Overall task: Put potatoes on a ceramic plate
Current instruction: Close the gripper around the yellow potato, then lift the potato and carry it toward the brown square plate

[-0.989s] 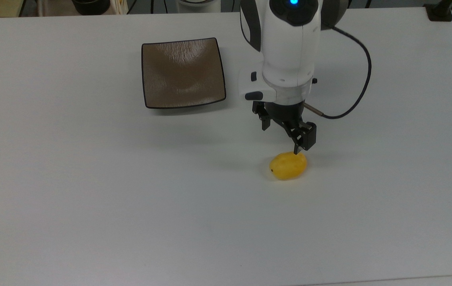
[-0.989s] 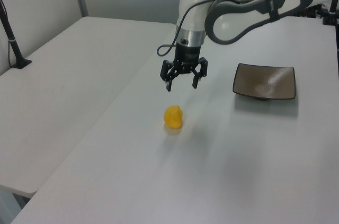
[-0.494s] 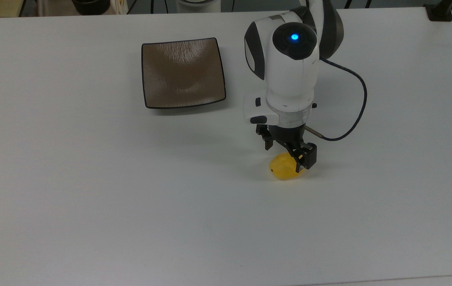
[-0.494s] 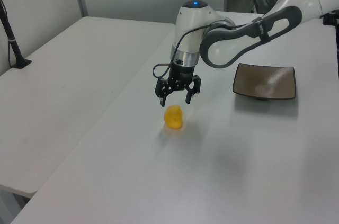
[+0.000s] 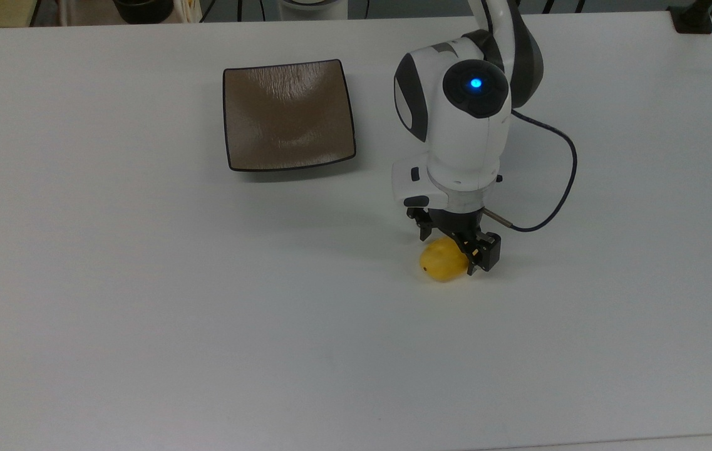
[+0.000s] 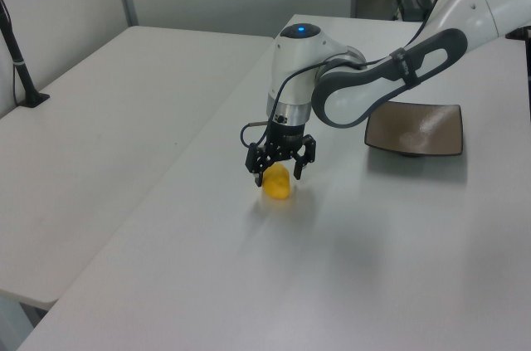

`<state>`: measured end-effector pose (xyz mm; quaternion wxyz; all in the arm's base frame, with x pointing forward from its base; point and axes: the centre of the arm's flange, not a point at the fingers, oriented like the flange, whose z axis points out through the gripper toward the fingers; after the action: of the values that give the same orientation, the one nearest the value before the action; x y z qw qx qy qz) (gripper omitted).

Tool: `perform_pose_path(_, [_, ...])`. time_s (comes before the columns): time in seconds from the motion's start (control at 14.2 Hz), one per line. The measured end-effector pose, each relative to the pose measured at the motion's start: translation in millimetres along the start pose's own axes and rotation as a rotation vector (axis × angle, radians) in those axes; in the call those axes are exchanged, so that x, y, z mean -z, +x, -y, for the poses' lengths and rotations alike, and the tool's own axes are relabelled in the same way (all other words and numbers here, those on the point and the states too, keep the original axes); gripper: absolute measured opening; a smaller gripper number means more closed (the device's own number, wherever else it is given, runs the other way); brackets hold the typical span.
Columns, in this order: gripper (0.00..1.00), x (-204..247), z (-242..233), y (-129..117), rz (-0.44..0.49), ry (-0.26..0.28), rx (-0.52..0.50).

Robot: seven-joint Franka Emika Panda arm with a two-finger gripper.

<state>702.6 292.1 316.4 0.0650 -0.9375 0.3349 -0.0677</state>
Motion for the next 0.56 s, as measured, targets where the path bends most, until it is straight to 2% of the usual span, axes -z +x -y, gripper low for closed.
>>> perform_pose_path(0.07, [1.0,-2.5,0.8,0.1,-0.007,0.006,0.003])
perform_pose_path(0.21, [0.88,-3.2,0.9,0.1,-0.025,-0.001,0.019])
perform_pose_path(0.28, [0.88,-3.2,1.0,0.0,-0.029,-0.003,0.023])
perform_pose_path(0.35, [0.84,-3.2,1.0,0.0,-0.03,-0.004,0.025])
perform_pose_path(0.42, [0.67,-2.6,1.2,0.2,-0.032,-0.003,0.026])
perform_pose_path(0.56, [0.65,-0.6,1.7,0.9,-0.041,-0.004,0.032])
